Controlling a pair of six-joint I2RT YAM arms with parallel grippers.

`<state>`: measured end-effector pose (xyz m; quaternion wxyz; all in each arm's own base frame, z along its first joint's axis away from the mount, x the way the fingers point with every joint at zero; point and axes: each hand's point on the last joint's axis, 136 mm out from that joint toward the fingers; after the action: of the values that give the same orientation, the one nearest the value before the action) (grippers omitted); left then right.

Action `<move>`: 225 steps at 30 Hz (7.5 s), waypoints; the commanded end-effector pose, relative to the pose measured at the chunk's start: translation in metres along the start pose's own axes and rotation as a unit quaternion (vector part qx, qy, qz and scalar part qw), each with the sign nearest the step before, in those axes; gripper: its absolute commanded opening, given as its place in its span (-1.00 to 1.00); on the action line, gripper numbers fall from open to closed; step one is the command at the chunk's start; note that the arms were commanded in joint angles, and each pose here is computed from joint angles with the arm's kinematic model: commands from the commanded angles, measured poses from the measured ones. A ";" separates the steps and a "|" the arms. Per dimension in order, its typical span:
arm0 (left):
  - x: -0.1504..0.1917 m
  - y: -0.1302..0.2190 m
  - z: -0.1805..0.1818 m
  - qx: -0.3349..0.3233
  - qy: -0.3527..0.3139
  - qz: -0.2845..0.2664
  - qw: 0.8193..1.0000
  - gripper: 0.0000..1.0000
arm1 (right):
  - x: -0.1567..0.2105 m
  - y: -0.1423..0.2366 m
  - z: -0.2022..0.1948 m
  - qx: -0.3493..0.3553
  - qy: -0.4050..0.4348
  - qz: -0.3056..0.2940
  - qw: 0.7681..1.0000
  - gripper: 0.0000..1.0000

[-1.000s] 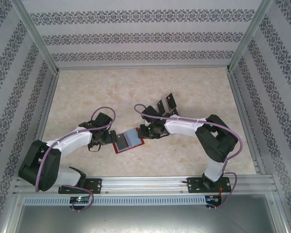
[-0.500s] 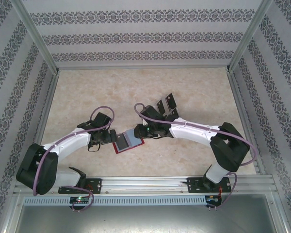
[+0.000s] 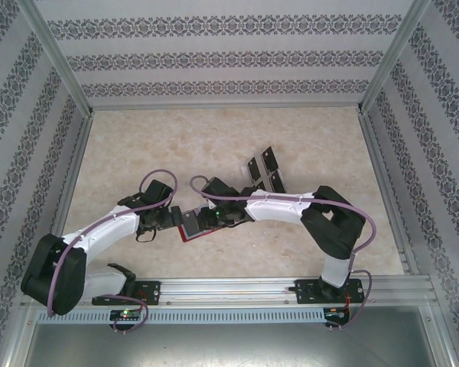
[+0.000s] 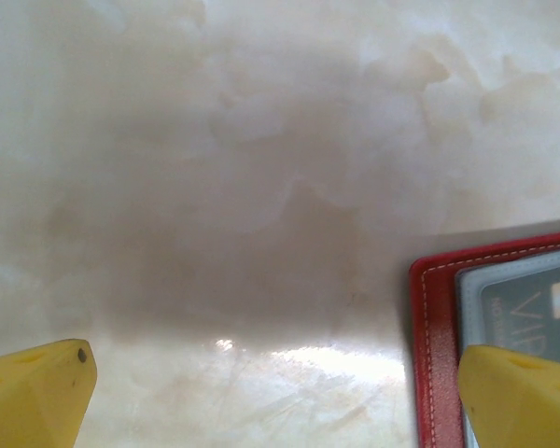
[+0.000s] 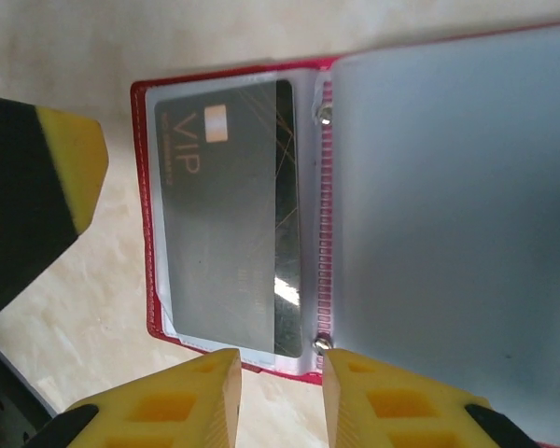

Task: Put the credit cards into the card holder
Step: Flip over the card slot in the card holder, then pick up the credit card from the storage box.

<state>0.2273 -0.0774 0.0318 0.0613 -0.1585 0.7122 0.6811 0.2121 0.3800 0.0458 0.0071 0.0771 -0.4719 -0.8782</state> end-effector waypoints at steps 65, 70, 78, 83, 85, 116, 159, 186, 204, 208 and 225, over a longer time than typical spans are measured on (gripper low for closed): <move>0.013 -0.016 0.002 -0.012 -0.001 0.032 0.999 1.00 | -0.034 -0.001 -0.047 0.051 -0.019 -0.022 0.998 -0.36; 0.012 -0.015 0.001 -0.011 -0.001 0.031 0.999 1.00 | -0.032 -0.001 -0.041 0.047 -0.015 -0.021 0.999 -0.37; 0.013 -0.016 0.000 -0.009 0.001 0.032 0.999 1.00 | -0.029 -0.003 -0.031 0.035 -0.010 -0.017 0.999 -0.37; 0.014 -0.016 0.000 -0.008 0.001 0.032 0.999 1.00 | -0.026 -0.006 -0.021 0.026 -0.006 -0.011 1.000 -0.37; 0.014 -0.016 0.000 -0.007 0.001 0.032 0.999 1.00 | -0.025 -0.006 -0.016 0.020 -0.003 -0.010 1.000 -0.37; 0.003 0.027 0.040 -0.077 0.049 -0.054 0.994 1.00 | -0.006 -0.016 0.055 -0.047 0.031 0.012 0.998 -0.37; -0.035 0.022 -0.034 0.057 0.033 -0.071 0.995 1.00 | -0.081 0.123 -0.061 0.101 -0.007 -0.134 0.986 -0.36; 0.002 -0.016 -0.026 0.036 0.020 -0.020 0.999 1.00 | -0.085 0.117 -0.158 0.281 -0.004 -0.081 0.956 -0.37; 0.001 -0.014 -0.026 0.038 0.020 -0.024 0.999 1.00 | -0.083 0.116 -0.148 0.295 0.015 -0.095 0.951 -0.40; 0.002 -0.014 -0.026 0.038 0.020 -0.022 0.999 1.00 | -0.087 0.128 -0.140 0.306 0.027 -0.116 0.944 -0.40; 0.001 -0.014 -0.027 0.040 0.020 -0.024 0.999 1.00 | -0.089 0.115 -0.146 0.333 0.038 -0.100 0.937 -0.44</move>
<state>0.2328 -0.0997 0.0221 0.0646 -0.1834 0.7312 0.6539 0.3119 0.2056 0.0764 -0.0972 0.1550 -0.7152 -0.6746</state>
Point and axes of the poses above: each hand's point on the last joint's axis, 136 mm out from that joint toward the fingers, its own y axis back along the fingers, its own z axis along the line the jaws close on, x = y × z, and after that the axes turned 10 degrees about -y, right-handed
